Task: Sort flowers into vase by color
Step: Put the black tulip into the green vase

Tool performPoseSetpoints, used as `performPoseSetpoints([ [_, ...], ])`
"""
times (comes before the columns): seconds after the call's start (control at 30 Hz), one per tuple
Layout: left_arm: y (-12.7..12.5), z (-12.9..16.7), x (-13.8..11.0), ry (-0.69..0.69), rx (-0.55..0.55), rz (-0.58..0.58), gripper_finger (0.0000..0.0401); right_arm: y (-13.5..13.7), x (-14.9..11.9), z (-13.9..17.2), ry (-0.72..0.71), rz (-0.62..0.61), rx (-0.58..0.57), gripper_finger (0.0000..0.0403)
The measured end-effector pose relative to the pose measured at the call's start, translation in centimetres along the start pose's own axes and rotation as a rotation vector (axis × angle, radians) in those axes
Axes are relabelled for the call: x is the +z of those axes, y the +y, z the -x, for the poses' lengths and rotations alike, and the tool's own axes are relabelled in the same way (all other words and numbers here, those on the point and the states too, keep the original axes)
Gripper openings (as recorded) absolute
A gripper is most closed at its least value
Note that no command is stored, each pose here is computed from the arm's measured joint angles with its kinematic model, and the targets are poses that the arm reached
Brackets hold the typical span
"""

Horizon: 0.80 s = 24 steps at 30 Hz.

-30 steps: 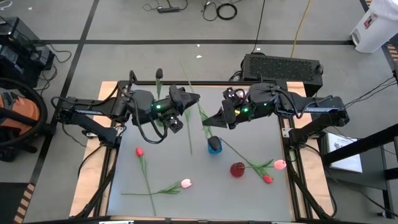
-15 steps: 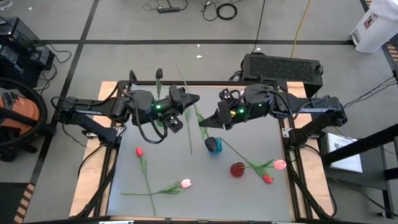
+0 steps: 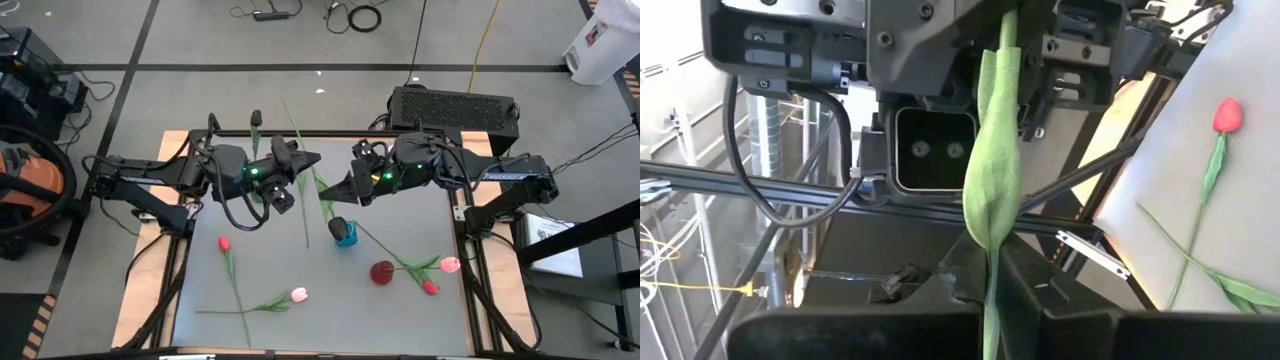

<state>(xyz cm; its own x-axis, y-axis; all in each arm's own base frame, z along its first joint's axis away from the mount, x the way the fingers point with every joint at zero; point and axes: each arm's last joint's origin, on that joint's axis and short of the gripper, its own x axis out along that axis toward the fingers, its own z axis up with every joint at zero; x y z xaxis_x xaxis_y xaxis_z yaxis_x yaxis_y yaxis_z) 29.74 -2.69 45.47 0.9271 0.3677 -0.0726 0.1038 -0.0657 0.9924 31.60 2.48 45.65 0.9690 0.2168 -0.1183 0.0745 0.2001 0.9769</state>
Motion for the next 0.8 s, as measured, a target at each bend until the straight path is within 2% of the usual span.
performPoseSetpoints([
  [0.1, -0.01, 0.0, 0.0, 0.0, -0.001, 0.049, 0.0007, 0.01, 0.0, 0.0, -0.001, 0.003, 0.001, 0.0002],
  [0.37, -0.01, 0.0, -0.01, 0.003, -0.001, 0.053, 0.0005, 0.01, 0.02, 0.0, -0.006, 0.046, 0.0, 0.0014],
  [0.6, -0.09, 0.0, -0.05, 0.019, -0.009, 0.048, 0.0005, 0.05, 0.09, 0.02, -0.029, 0.068, 0.0, 0.0068],
  [0.8, -0.06, 0.03, -0.22, 0.08, -0.007, 0.054, 0.0004, 0.94, 0.42, 0.27, -0.062, 0.174, 0.082, 0.0123],
])
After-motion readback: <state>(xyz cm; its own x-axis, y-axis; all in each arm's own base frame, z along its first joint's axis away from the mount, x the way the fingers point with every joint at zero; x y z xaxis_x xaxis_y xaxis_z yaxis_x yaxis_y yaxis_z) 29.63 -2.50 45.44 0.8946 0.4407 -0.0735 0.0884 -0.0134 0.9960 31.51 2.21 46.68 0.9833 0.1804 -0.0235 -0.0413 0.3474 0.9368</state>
